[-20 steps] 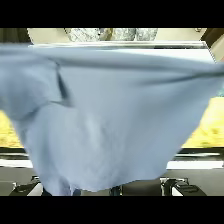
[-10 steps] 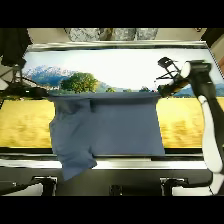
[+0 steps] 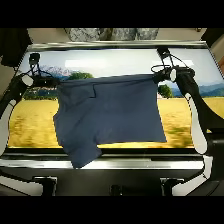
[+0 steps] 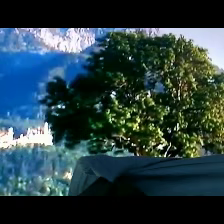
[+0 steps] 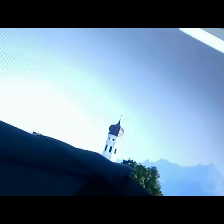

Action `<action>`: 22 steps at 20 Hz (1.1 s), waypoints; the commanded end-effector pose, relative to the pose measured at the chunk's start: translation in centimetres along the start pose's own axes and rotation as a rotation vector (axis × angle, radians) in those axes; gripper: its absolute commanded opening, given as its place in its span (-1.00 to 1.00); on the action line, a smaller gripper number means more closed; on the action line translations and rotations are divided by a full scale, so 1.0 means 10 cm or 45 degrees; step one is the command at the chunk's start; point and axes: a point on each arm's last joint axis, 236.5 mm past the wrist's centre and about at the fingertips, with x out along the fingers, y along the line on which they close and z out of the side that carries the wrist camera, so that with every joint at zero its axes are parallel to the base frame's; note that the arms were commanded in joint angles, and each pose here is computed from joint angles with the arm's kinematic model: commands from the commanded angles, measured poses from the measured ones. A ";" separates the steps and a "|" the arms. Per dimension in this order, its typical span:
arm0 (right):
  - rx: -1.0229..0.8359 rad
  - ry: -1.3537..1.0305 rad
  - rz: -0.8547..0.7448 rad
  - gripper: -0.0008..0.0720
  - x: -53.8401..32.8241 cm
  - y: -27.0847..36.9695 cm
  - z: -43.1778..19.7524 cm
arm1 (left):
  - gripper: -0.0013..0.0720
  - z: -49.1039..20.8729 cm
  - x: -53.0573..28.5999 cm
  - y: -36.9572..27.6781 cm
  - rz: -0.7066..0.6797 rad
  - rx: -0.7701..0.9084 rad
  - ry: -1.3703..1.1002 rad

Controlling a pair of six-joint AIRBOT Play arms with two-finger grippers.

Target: Fold the shirts.

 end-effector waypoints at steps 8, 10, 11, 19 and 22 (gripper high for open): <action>-0.071 0.332 0.141 -0.86 -0.35 0.18 -0.51 | -0.88 -0.45 -0.40 -0.37 -0.107 0.031 0.332; -0.147 0.509 0.252 -0.86 -0.50 0.29 -0.85 | -0.88 -1.04 -0.63 -0.40 -0.136 0.007 0.669; -0.104 0.529 0.293 -0.86 -0.51 0.33 -0.92 | -0.88 -1.26 -0.69 -0.40 -0.140 0.000 0.775; -0.047 0.818 0.615 -0.86 -0.74 0.67 -1.60 | -0.87 -1.90 -0.67 -0.53 -0.197 -0.111 0.977; -0.016 0.859 0.699 -0.86 -0.75 0.84 -1.67 | -0.87 -1.93 -0.69 -0.53 -0.197 -0.119 0.996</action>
